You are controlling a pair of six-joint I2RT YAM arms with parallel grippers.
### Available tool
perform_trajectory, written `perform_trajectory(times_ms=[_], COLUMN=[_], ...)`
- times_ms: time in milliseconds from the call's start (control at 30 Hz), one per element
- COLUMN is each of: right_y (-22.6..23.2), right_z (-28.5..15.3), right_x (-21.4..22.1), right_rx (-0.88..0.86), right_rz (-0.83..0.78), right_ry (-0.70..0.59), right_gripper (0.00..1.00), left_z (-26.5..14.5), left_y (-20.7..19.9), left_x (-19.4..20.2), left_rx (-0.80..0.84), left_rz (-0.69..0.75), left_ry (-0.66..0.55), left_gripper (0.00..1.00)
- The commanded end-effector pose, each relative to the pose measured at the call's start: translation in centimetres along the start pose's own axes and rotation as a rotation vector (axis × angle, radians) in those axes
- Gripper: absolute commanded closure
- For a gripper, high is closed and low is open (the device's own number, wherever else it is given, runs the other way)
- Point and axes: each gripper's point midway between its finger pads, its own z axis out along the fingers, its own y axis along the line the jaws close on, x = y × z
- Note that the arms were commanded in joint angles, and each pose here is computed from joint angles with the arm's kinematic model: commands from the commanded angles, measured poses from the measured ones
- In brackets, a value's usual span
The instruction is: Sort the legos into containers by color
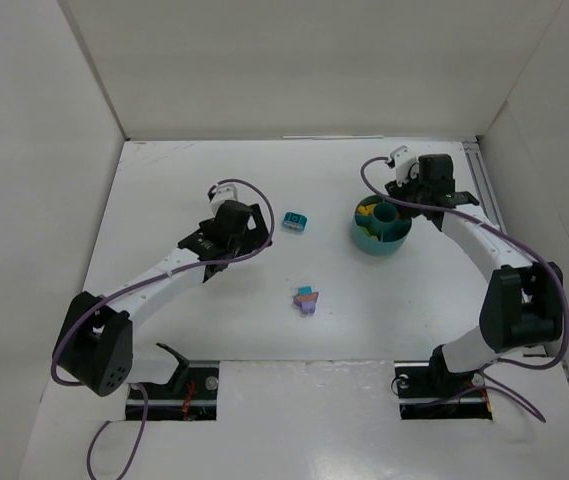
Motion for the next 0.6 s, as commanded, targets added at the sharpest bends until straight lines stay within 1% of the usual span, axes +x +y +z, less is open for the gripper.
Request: perform_trajectory(times_ms=[0, 33, 100, 133, 167, 200, 267, 300, 367, 400, 433, 500, 533, 567], right_y=[-1.4, -1.4, -1.8, -2.1, -1.9, -2.2, -2.2, -1.9, -1.5, -0.7, -0.6, 0.4, 0.5, 0.6], right_z=[-1.8, -2.1, -3.7, -4.2, -4.6, -5.8, -6.7, -7.4, -8.1, -8.0, -8.8, -8.9, -9.5, -9.7], right_x=[-4.0, -3.6, -4.4, -4.1, -3.8, -4.6, -4.0, -3.4, -2.5, -1.5, -1.6, -0.1, -0.1, 0.2], right_rx=[0.041, 0.047, 0.071, 0.098, 0.095, 0.110, 0.131, 0.130, 0.128, 0.112, 0.120, 0.101, 0.107, 0.108], right_rz=[0.008, 0.019, 0.027, 0.028, 0.038, 0.036, 0.038, 0.038, 0.038, 0.034, 0.033, 0.028, 0.027, 0.018], right_ry=[-0.123, -0.115, -0.150, -0.147, -0.143, -0.178, -0.171, -0.170, -0.166, -0.146, -0.165, -0.141, -0.156, -0.157], right_gripper=[0.50, 0.49, 0.43, 0.41, 0.34, 0.31, 0.21, 0.19, 0.16, 0.08, 0.08, 0.08, 0.08, 0.08], left_z=[-0.6, -0.7, -1.2, -1.4, -1.8, -2.0, -2.2, -2.7, -2.3, -2.1, -2.1, -1.5, -1.5, -1.3], left_y=[-2.2, -2.4, -3.7, -4.3, -5.3, -6.1, -7.1, -8.1, -8.6, -8.6, -9.1, -8.6, -8.8, -8.6], left_x=[-1.3, -1.4, -0.2, 0.0, 0.7, 1.0, 2.7, 3.5, 4.8, 5.2, 5.5, 6.0, 5.6, 6.2], left_rx=[0.086, 0.099, 0.139, 0.166, 0.204, 0.234, 0.293, 0.331, 0.339, 0.329, 0.335, 0.276, 0.274, 0.256], left_rz=[0.031, 0.046, 0.117, 0.142, 0.180, 0.207, 0.285, 0.315, 0.339, 0.333, 0.328, 0.303, 0.287, 0.285], left_ry=[-0.024, -0.026, -0.007, -0.006, 0.004, 0.007, 0.034, 0.040, 0.065, 0.073, 0.079, 0.094, 0.084, 0.098], left_gripper=[0.00, 0.00, 0.00, 0.00, 0.00, 0.00, 0.00, 0.00, 0.00, 0.00, 0.00, 0.00, 0.00, 0.00])
